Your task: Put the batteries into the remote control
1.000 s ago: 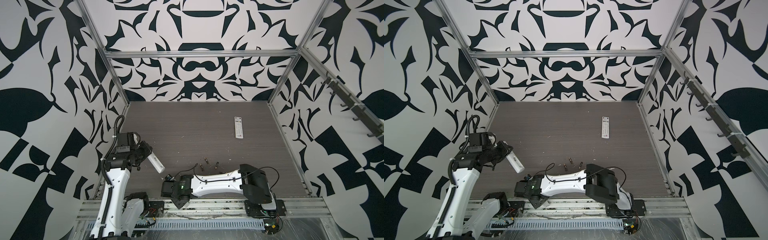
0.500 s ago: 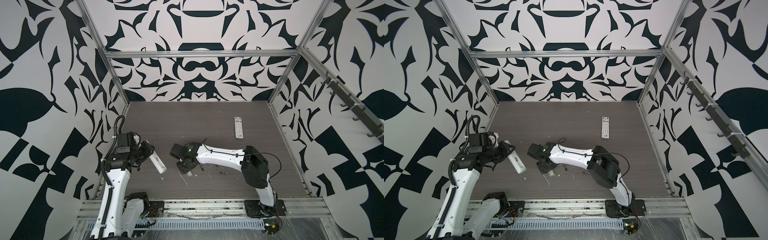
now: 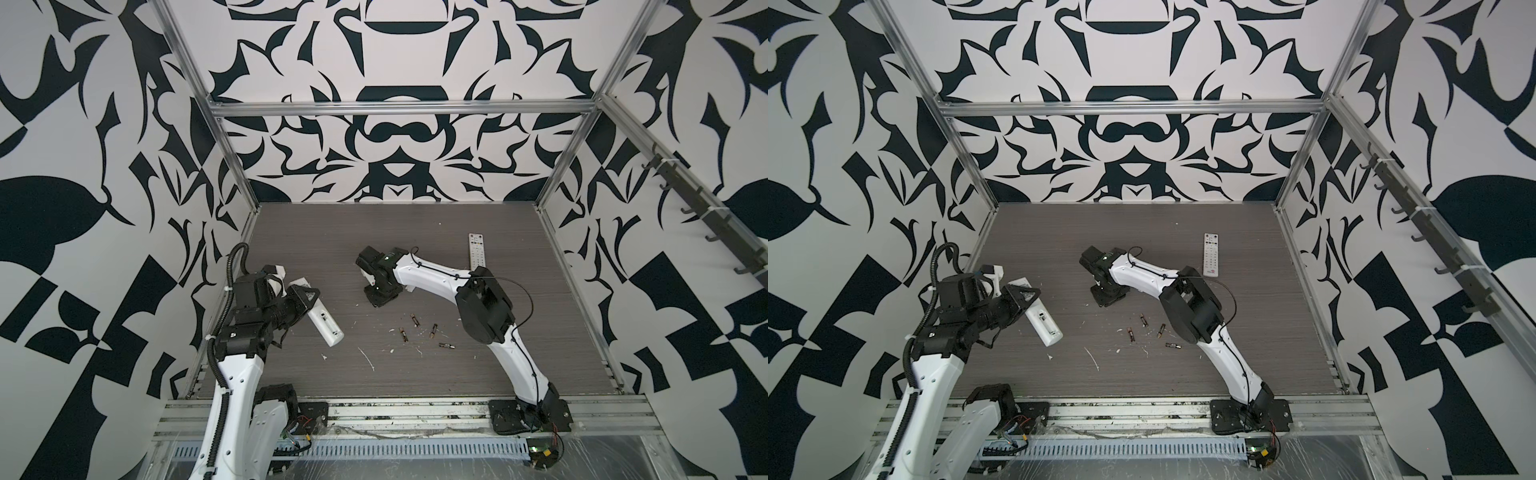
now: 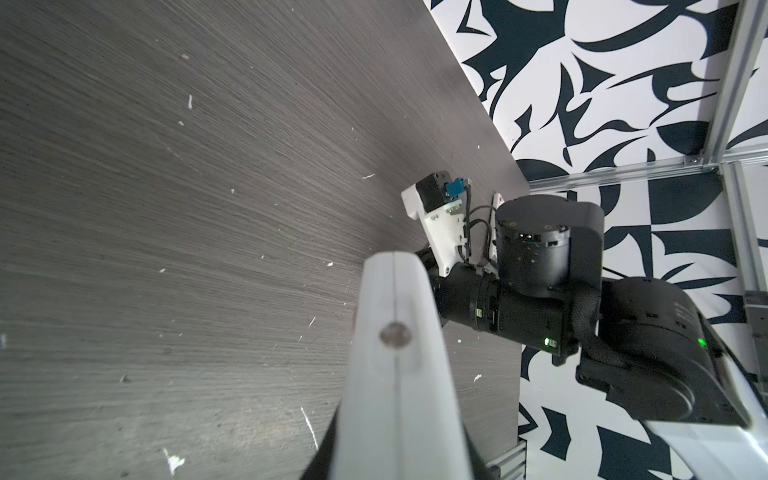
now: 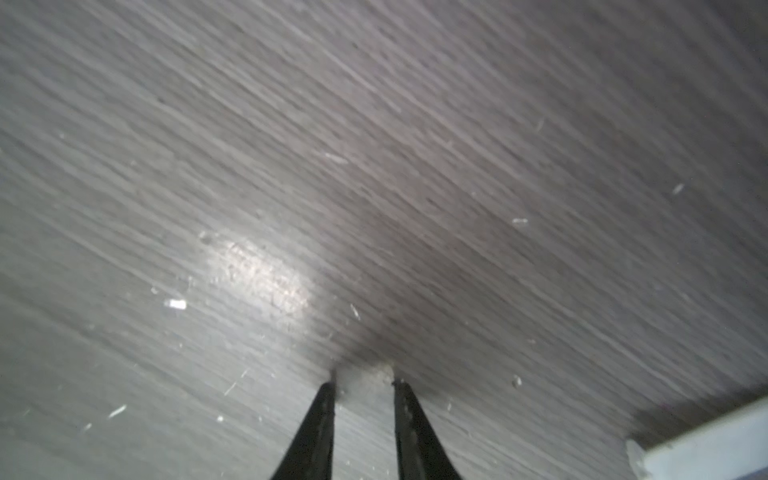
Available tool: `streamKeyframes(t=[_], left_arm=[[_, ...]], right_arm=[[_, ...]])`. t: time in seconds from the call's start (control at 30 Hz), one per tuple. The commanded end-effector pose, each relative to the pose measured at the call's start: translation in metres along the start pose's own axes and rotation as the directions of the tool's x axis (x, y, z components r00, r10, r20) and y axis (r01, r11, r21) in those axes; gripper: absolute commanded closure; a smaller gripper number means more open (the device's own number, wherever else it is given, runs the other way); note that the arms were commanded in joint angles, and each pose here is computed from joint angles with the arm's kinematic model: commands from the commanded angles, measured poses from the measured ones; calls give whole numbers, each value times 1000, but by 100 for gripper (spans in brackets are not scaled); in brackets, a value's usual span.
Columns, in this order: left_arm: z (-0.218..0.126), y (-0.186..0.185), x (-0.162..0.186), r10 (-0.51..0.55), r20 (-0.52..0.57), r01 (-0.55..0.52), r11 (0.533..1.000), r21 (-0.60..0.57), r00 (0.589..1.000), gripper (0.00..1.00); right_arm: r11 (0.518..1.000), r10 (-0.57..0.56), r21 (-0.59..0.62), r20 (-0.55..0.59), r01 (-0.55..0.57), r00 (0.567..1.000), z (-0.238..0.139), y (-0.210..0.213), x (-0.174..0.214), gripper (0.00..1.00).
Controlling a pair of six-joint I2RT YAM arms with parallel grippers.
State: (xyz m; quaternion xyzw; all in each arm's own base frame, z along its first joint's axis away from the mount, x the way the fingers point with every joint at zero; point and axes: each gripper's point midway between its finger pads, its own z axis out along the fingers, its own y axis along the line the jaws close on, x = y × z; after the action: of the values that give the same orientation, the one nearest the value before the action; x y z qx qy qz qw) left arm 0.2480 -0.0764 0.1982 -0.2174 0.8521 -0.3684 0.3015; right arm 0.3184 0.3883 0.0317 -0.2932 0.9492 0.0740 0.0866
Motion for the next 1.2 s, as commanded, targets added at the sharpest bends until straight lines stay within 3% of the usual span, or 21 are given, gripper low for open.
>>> streamKeyframes(t=[0.0,0.2,0.37,0.6,0.8,1.17], left_arm=[[3,-19,-20,16,24,-18,999,51,1000,100],[24,-42,-42,76,-1,-75,989,126,997,100],[38,-66,-50,116,24,-118,968,222,993,100],[58,-82,-28,170,-31,-150,933,327,985,100],[54,-84,-9,182,-82,-140,920,367,980,100],[50,-78,14,200,-143,-146,935,323,969,100]], right_arm=[[998,-42,-48,130,49,991,-61,10,-27,65],[999,-33,0,140,33,990,-104,-9,-20,47],[999,49,16,48,-50,998,-113,-27,36,38],[988,144,59,-34,-141,989,-120,-39,84,39],[997,80,24,-84,-78,993,-102,-10,99,41],[1000,-8,-22,-149,5,989,-63,1,100,51]])
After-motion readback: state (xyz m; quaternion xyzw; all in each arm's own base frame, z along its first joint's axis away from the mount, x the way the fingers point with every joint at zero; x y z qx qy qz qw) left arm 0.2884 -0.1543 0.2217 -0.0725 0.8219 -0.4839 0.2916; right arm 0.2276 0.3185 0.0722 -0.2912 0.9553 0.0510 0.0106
